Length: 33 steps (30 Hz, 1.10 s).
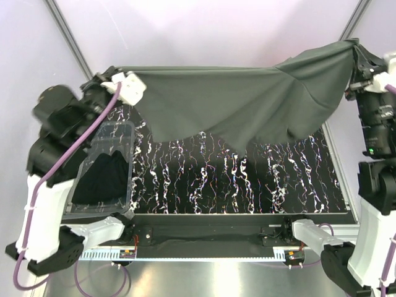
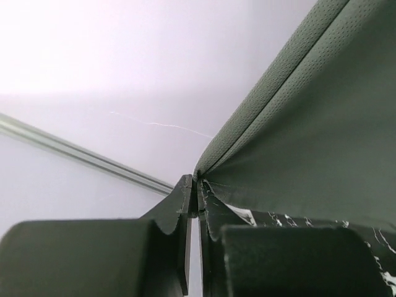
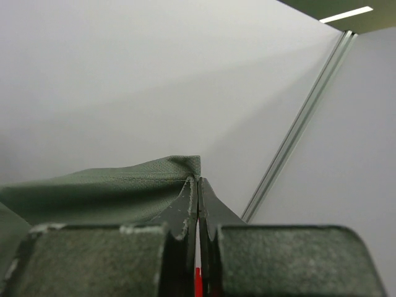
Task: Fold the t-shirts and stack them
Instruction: Flatten the tshirt out
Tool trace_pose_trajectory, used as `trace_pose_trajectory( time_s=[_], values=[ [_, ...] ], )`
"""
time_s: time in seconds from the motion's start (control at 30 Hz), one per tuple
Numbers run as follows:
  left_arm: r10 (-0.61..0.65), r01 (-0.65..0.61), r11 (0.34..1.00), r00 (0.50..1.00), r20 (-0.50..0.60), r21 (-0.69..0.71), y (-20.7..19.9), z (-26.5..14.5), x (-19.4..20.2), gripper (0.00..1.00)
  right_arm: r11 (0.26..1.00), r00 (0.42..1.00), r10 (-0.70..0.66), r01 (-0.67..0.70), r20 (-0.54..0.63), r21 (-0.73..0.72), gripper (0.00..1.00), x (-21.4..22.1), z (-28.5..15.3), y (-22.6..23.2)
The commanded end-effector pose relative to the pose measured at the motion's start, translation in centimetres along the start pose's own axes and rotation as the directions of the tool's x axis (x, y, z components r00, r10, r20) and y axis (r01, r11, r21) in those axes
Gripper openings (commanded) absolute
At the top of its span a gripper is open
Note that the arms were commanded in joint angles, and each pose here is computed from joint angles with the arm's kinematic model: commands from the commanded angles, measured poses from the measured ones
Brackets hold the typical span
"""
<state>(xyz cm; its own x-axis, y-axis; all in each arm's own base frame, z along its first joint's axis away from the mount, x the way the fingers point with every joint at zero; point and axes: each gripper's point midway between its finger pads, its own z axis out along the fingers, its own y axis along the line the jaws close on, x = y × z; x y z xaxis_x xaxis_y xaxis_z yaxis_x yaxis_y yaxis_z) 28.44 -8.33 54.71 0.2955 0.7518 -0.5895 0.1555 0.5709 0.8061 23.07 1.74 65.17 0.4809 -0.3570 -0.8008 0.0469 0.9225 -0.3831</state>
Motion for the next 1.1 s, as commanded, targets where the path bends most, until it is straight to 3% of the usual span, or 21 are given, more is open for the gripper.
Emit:
trace_pose_trajectory(
  time_s=[0.0, 0.1, 0.23, 0.33, 0.37, 0.4, 0.53, 0.57, 0.63, 0.77, 1.07],
  values=[
    [-0.011, 0.017, 0.997, 0.997, 0.080, -0.075, 2.4, -1.7, -1.8, 0.11, 1.000, 1.000, -0.016, 0.016, 0.021, 0.020, 0.00, -1.2, -0.7, -0.8],
    [-0.016, 0.022, 0.998, 0.996, 0.089, -0.063, 2.1, -2.3, -1.5, 0.13, 0.999, 0.999, -0.036, 0.035, 0.012, 0.031, 0.00, -1.1, -0.8, -1.1],
    [0.001, -0.001, 0.999, 1.000, -0.017, 0.038, -2.4, -0.1, 2.0, 0.14, 0.998, 0.996, -0.068, 0.068, -0.061, -0.006, 0.00, 2.5, 0.7, 0.3],
    [0.054, -0.032, 0.984, 0.990, -0.127, 0.173, -8.2, 1.9, 6.5, 0.12, 0.992, 0.985, -0.111, 0.103, -0.133, -0.066, 0.00, 7.7, 2.2, 2.6],
    [0.073, -0.035, 0.975, 0.984, -0.165, 0.220, -10.1, 2.5, 8.0, 0.11, 0.987, 0.971, -0.135, 0.115, -0.198, -0.112, 0.00, 11.6, 2.9, 4.3],
    [0.086, -0.030, 0.964, 0.975, -0.206, 0.263, -11.9, 2.9, 9.6, 0.04, 0.986, 0.968, -0.142, 0.119, -0.206, -0.121, 0.00, 13.0, 3.4, 4.9],
    [0.111, 0.081, 0.879, 0.923, -0.368, 0.470, -21.8, 5.0, 17.6, 0.00, 0.965, 0.932, -0.161, 0.080, -0.326, -0.250, 0.00, 22.3, 4.5, 9.9],
    [0.111, 0.106, 0.868, 0.911, -0.398, 0.486, -23.1, 5.4, 18.9, 0.00, 0.957, 0.908, -0.164, 0.051, -0.387, -0.286, 0.00, 26.2, 4.7, 11.7],
    [0.128, 0.150, 0.841, 0.878, -0.461, 0.519, -25.8, 7.2, 22.0, 0.00, 0.948, 0.897, -0.170, 0.035, -0.408, -0.317, 0.00, 29.3, 5.5, 13.3],
    [0.134, 0.213, 0.816, 0.835, -0.534, 0.537, -28.4, 11.4, 25.9, 0.00, 0.916, 0.842, -0.192, -0.030, -0.504, -0.400, 0.00, 38.4, 8.0, 17.8],
    [0.159, 0.231, 0.843, 0.755, -0.636, 0.486, -29.8, 20.2, 32.1, 0.03, 0.880, 0.763, -0.258, -0.068, -0.593, -0.471, 0.00, 51.1, 12.8, 23.3]
  ],
)
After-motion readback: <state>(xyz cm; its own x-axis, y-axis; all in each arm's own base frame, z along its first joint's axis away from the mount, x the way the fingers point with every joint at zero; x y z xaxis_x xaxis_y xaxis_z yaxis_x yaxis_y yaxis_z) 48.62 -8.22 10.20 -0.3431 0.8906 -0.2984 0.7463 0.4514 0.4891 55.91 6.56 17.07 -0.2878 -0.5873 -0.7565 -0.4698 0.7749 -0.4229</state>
